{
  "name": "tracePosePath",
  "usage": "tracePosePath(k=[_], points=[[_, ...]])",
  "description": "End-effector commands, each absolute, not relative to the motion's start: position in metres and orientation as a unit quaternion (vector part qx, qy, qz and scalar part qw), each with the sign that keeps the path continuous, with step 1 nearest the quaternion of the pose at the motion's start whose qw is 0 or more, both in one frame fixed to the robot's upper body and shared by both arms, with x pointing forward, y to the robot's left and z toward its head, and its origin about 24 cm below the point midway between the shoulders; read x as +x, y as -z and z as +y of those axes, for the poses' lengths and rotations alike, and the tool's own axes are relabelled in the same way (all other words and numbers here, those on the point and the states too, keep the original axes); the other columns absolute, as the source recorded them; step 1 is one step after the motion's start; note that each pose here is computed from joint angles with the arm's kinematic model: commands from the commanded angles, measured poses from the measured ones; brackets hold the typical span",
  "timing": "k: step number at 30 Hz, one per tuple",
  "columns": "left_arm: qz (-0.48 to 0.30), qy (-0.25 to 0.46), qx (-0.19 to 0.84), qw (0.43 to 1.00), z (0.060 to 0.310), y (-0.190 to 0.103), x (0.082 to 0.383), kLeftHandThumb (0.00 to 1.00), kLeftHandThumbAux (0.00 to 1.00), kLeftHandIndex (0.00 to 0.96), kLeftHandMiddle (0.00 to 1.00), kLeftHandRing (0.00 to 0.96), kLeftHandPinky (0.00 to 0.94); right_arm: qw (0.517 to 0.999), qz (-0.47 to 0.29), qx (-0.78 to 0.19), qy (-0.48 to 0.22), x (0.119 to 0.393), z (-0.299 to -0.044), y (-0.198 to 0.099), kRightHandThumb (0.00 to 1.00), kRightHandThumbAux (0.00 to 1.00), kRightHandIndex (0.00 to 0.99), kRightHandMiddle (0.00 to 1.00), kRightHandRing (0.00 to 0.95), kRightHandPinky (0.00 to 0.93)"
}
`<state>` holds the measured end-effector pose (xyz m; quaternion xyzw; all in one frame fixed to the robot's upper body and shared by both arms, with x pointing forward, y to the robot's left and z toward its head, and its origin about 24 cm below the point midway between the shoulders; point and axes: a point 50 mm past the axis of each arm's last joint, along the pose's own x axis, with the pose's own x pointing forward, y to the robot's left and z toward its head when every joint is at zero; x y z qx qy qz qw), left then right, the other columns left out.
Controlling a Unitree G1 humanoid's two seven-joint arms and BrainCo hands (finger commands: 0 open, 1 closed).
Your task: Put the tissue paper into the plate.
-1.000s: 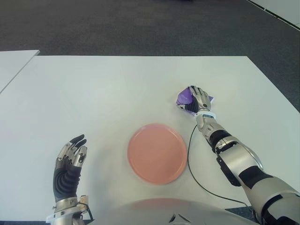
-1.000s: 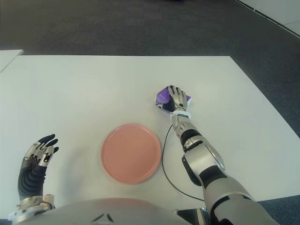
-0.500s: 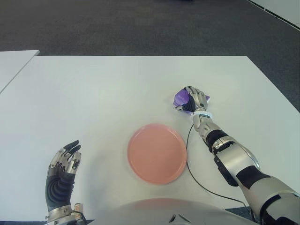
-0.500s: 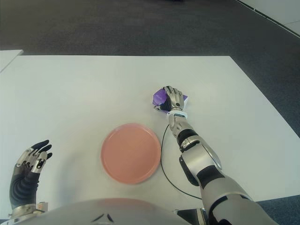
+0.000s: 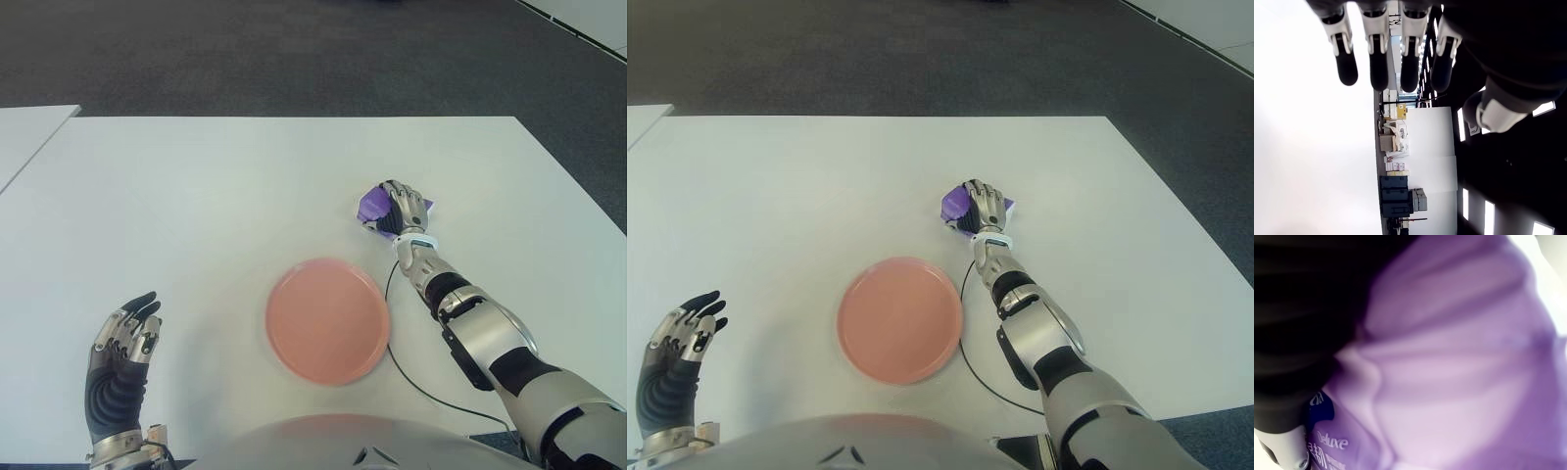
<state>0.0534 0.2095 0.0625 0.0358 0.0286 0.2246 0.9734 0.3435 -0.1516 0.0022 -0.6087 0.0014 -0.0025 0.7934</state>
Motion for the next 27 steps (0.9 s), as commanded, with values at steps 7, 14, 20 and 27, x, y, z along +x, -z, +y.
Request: tracePosePath(k=[7,14,20,27], points=[[0.035,-0.224,0.030,0.973,0.207,-0.061,0.053,0.262,0.554,0.279,0.238,0.239,0.250,0.791,0.134,-0.585,-0.113,0.280,-0.139,0.074,0.699,0.721,0.439,0.792,0.770,0.721],[0.034,-0.225,0.028,0.973,0.204,-0.059,0.057,0.276,0.564,0.283,0.239,0.242,0.263,0.786,0.128,-0.595,-0.108,0.283,-0.143,0.070,0.700,0.721,0.439,0.800,0.772,0.721],[0.032,-0.222,0.023,0.974,0.201,-0.057,0.061,0.277,0.565,0.280,0.239,0.244,0.265,0.784,0.105,-0.604,-0.098,0.296,-0.148,0.059,0.700,0.721,0.439,0.797,0.770,0.705],[0.031,-0.211,0.012,0.977,0.196,-0.053,0.067,0.269,0.554,0.283,0.243,0.249,0.268,0.773,0.031,-0.629,-0.077,0.319,-0.152,0.030,0.698,0.723,0.439,0.789,0.765,0.696]])
